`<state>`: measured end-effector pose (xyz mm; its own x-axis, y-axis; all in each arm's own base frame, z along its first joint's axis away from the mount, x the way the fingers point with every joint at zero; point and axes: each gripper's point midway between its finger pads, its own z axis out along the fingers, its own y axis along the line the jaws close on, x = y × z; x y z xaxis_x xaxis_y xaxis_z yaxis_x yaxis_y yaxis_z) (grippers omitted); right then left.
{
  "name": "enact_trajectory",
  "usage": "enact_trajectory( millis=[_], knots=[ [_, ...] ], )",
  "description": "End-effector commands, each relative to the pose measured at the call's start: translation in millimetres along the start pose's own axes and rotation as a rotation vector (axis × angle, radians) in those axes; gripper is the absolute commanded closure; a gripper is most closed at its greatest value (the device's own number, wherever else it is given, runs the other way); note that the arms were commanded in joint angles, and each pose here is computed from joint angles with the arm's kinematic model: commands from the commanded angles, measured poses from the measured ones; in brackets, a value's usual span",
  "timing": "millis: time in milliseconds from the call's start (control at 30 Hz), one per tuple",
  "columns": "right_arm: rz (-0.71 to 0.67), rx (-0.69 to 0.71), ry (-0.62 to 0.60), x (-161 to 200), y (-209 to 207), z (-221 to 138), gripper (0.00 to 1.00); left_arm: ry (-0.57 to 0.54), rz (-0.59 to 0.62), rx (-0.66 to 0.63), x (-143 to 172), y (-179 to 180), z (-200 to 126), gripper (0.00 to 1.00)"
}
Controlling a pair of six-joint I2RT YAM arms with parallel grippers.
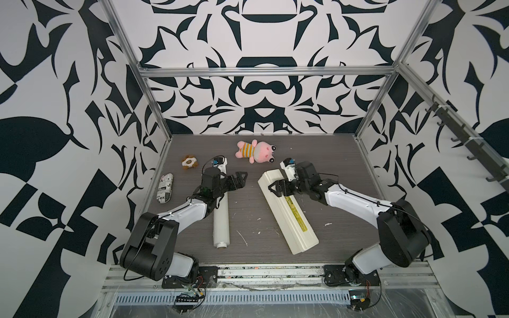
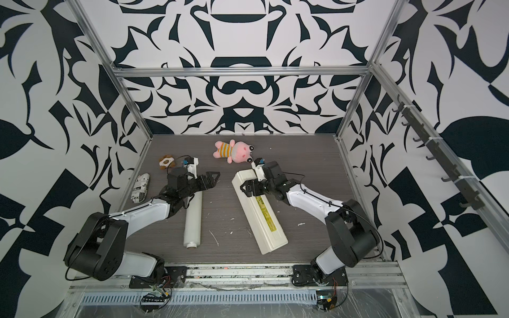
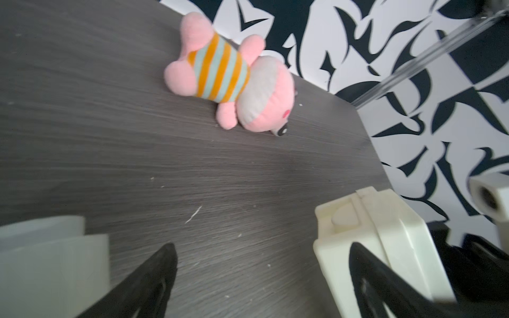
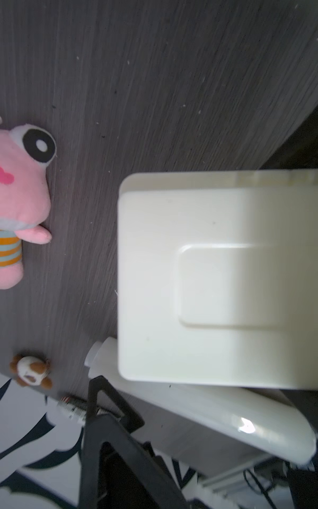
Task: Put plastic wrap rolls into dispensers
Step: Pick up the plastic wrap cutting box from the center of the board, then open the lid of the plastic wrap cutting box.
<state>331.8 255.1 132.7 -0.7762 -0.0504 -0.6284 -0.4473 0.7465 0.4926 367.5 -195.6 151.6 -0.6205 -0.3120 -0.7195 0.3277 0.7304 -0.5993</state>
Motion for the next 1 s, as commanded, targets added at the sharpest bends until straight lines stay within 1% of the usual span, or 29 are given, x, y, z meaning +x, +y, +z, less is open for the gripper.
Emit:
enact_trajectory(
  millis=[0,33,100,167,233,333,467,567,667,800,967],
  knots=[
    [-0.074,-0.266,-0.149,-39,42,-28,0.20,-0.002,0.095,0.277,-7,-56,-9,0.01],
    [-0.080,-0.294,-0.154,-41,45,-34,0.20,0.011,0.104,0.330,-6,-68,-10,0.01],
    [-0.079,-0.346,-0.170,-47,50,-43,0.20,0.049,0.124,0.394,-1,-87,-8,0.00],
    [-0.066,-0.384,-0.189,-53,52,-50,0.20,0.085,0.145,0.402,5,-96,-2,0.03],
    [-0.045,-0.418,-0.218,-60,53,-57,0.19,0.112,0.154,0.399,16,-101,6,0.04],
    [-0.029,-0.470,-0.234,-68,61,-62,0.19,0.091,0.140,0.429,18,-108,11,0.04],
    [-0.026,-0.515,-0.207,-68,68,-63,0.20,0.051,0.109,0.443,10,-111,15,0.04],
    [-0.027,-0.514,-0.203,-67,67,-62,0.20,0.071,0.100,0.424,12,-107,23,0.09],
    [-0.027,-0.526,-0.188,-64,70,-59,0.20,0.066,0.091,0.431,14,-105,27,0.09],
    [-0.027,-0.547,-0.166,-60,73,-52,0.20,0.099,0.053,0.562,19,-124,27,0.05],
    [-0.033,-0.666,-0.169,-64,91,-62,0.21,0.091,-0.003,0.689,16,-141,19,0.01]
  ],
)
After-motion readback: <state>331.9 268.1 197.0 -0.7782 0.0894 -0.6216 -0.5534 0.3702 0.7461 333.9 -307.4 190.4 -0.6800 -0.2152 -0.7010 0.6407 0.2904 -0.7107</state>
